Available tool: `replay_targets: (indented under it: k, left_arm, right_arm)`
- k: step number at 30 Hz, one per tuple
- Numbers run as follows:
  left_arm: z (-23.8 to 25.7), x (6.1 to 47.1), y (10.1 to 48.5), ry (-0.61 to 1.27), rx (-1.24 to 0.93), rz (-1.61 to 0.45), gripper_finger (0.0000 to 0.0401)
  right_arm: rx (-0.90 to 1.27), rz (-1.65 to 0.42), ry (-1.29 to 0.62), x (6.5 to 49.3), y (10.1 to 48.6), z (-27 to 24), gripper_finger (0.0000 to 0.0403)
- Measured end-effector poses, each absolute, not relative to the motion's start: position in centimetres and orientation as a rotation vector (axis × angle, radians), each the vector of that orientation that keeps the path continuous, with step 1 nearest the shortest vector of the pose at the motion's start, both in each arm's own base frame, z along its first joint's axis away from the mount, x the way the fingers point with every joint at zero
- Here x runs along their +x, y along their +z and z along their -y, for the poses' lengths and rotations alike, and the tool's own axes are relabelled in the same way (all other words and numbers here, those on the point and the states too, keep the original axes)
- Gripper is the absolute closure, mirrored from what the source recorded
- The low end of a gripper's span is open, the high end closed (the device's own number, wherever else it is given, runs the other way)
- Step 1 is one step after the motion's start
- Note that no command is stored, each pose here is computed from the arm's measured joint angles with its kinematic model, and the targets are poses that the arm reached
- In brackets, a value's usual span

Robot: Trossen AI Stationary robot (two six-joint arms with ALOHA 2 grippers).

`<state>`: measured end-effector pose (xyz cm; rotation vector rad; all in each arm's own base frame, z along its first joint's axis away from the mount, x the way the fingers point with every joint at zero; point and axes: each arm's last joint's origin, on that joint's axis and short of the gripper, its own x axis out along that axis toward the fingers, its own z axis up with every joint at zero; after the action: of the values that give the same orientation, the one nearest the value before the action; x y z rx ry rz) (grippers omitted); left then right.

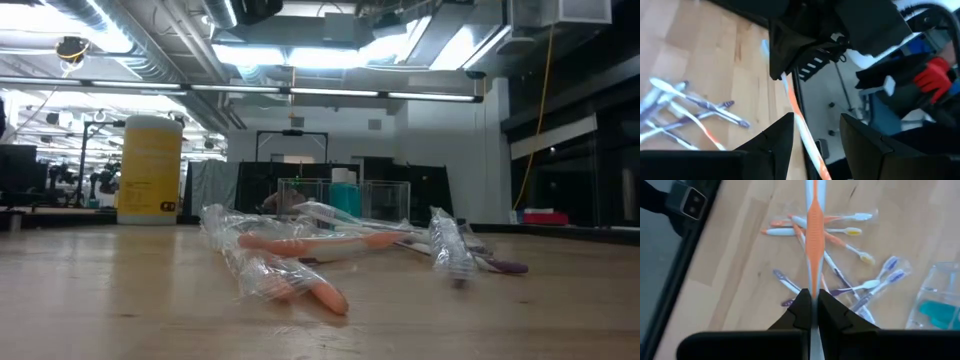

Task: Pick & Place toothbrushing station
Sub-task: Put the orange toothbrush into the transparent organizer

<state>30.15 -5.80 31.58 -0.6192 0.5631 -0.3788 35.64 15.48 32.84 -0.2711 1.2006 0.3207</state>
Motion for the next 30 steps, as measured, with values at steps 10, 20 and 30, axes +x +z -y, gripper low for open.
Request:
replay_targets:
  k: [10,20,30]
  left_arm:
    - [4.6,30.4,31.3,-0.463,-0.793,-0.646,0.0246]
    - [3.3,30.6,31.1,-0.512,-0.852,-0.684,0.0246]
    - [3.6,32.2,29.4,-0.571,-0.869,-0.721,0.0246]
  right_arm:
    - [-0.342,-1.152,0.271,36.2,33.7,-15.8,0.0388]
    - [-0.397,-1.126,0.231,36.0,33.8,-16.5,0.0388]
    - [-0.426,-1.068,0.177,36.1,35.2,-16.1,0.0388]
